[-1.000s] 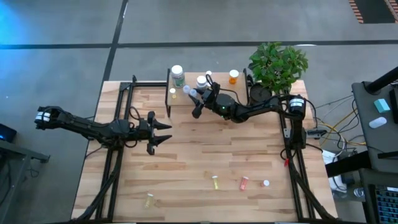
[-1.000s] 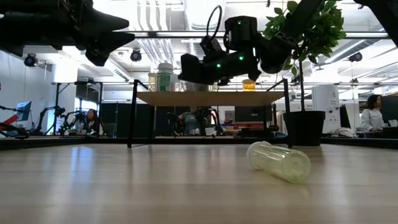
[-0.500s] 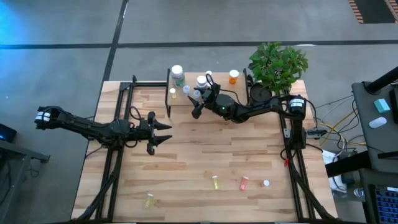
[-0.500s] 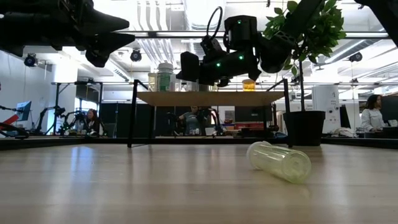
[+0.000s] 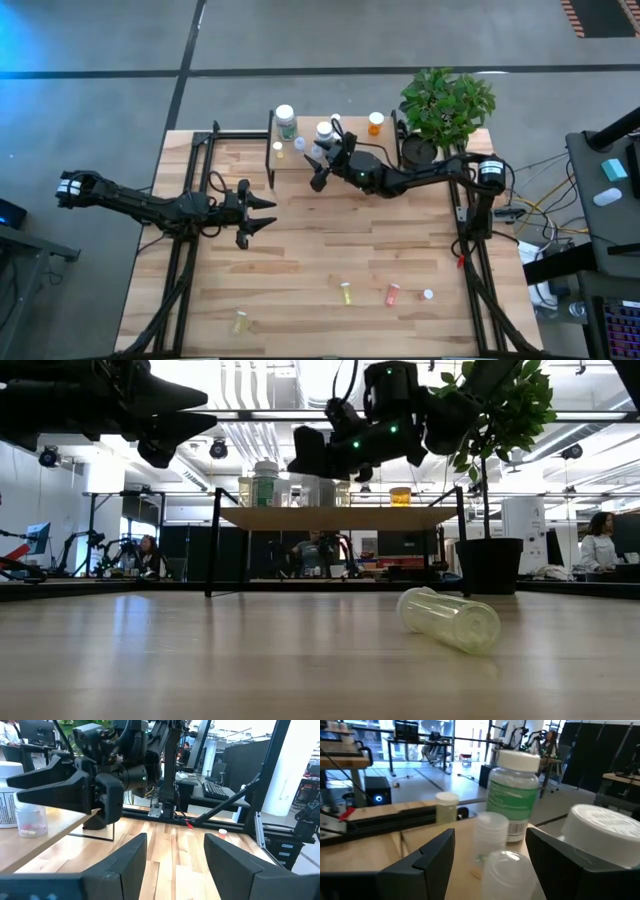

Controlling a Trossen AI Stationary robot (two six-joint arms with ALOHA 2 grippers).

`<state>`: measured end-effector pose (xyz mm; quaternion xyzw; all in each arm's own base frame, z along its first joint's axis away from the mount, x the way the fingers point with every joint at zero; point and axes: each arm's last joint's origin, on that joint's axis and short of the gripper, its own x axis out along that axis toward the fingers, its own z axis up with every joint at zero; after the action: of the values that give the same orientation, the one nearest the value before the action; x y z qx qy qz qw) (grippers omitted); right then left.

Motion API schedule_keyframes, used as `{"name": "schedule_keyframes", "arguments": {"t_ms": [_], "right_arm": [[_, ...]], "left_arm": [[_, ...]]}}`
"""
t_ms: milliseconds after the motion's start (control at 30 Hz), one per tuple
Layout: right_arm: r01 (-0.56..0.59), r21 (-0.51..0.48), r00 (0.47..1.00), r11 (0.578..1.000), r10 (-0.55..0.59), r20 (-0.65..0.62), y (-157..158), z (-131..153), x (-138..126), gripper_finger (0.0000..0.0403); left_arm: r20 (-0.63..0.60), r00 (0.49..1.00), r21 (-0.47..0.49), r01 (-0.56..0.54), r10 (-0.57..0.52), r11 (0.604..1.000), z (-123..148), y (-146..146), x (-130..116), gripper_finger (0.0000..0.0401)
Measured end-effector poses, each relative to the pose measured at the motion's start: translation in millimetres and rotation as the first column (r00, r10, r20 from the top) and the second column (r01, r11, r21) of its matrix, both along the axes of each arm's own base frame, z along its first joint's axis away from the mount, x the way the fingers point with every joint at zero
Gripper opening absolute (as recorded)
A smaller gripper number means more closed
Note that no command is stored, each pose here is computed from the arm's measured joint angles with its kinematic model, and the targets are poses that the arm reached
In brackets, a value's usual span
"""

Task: Pick and place medicine bottles onto shelf by color
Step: Put the pink pill bottle on the shelf

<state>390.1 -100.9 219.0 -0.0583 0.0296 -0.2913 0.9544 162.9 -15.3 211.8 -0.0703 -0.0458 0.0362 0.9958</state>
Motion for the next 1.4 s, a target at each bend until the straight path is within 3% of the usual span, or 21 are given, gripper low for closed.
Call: {"name": "schedule_keyframes", "arguments": {"t_ms": [200, 333, 433, 500, 600, 700, 767, 900, 1033, 1167, 1400], "right_arm": [[-0.04, -0.028, 0.999, 0.999, 0.041, 0.02, 15.6, 16.6, -2.2, 0.0235], [-0.078, -0.014, 0.996, 0.997, 0.077, -0.053, 33.3, 36.0, -13.0, 0.0235], [-0.138, 0.053, 0.979, 0.989, 0.144, -0.147, 51.9, 55.2, -29.5, 0.0235], [-0.199, 0.158, 0.95, 0.967, 0.23, -0.209, 65.6, 68.8, -44.3, 0.0235], [-0.199, 0.421, 0.903, 0.885, 0.332, -0.272, 82.3, 87.1, -69.4, 0.0233], [-0.1, 0.655, 0.854, 0.749, 0.403, -0.33, 98.2, 96.0, -92.3, 0.0228], [0.005, 0.753, 0.824, 0.657, 0.424, -0.376, 109.9, 96.2, -104.9, 0.0224], [0.268, 0.804, 0.753, 0.531, 0.405, -0.519, 129.9, 88.9, -125.6, 0.0219], [0.422, 0.793, 0.649, 0.439, 0.464, -0.602, 150.9, 81.8, -143.4, 0.0219], [0.451, 0.76, 0.538, 0.468, 0.537, -0.65, 178.9, 74.1, -158.4, 0.0219], [0.501, 0.726, 0.477, 0.472, 0.549, -0.686, 219.5, 63.2, -172.1, 0.0219]], "left_arm": [[0.001, 1.0, -0.001, 0.0, 0.0, 1.0, 0.3, 0.0, 0.0, 0.0183], [0.003, 1.0, -0.007, 0.001, -0.001, 1.0, 0.5, 0.0, -0.1, 0.0183], [0.008, 1.0, -0.007, 0.001, -0.001, 1.0, 1.2, 0.0, -0.3, 0.0183], [0.02, 1.0, 0.002, 0.0, 0.0, 1.0, 3.6, 0.0, -0.4, 0.0183], [0.052, 0.999, 0.03, -0.005, 0.003, 1.0, 7.9, 0.1, -0.7, 0.0183], [0.091, 0.996, 0.044, -0.011, 0.007, 0.999, 10.7, 0.1, -0.8, 0.0183], [0.112, 0.994, 0.043, -0.013, 0.008, 0.999, 12.1, 0.2, -0.4, 0.0183], [0.141, 0.99, 0.041, -0.014, 0.008, 0.999, 12.7, -0.2, 2.3, 0.0183], [0.103, 0.995, 0.036, 0.009, -0.013, 0.999, 6.4, -1.5, 7.5, 0.0183], [0.052, 0.998, 0.028, 0.044, -0.046, 0.999, -2.1, -3.3, 13.1, 0.0183], [0.062, 0.996, 0.03, 0.06, -0.062, 0.998, -3.5, -4.3, 17.2, 0.0183]]}}
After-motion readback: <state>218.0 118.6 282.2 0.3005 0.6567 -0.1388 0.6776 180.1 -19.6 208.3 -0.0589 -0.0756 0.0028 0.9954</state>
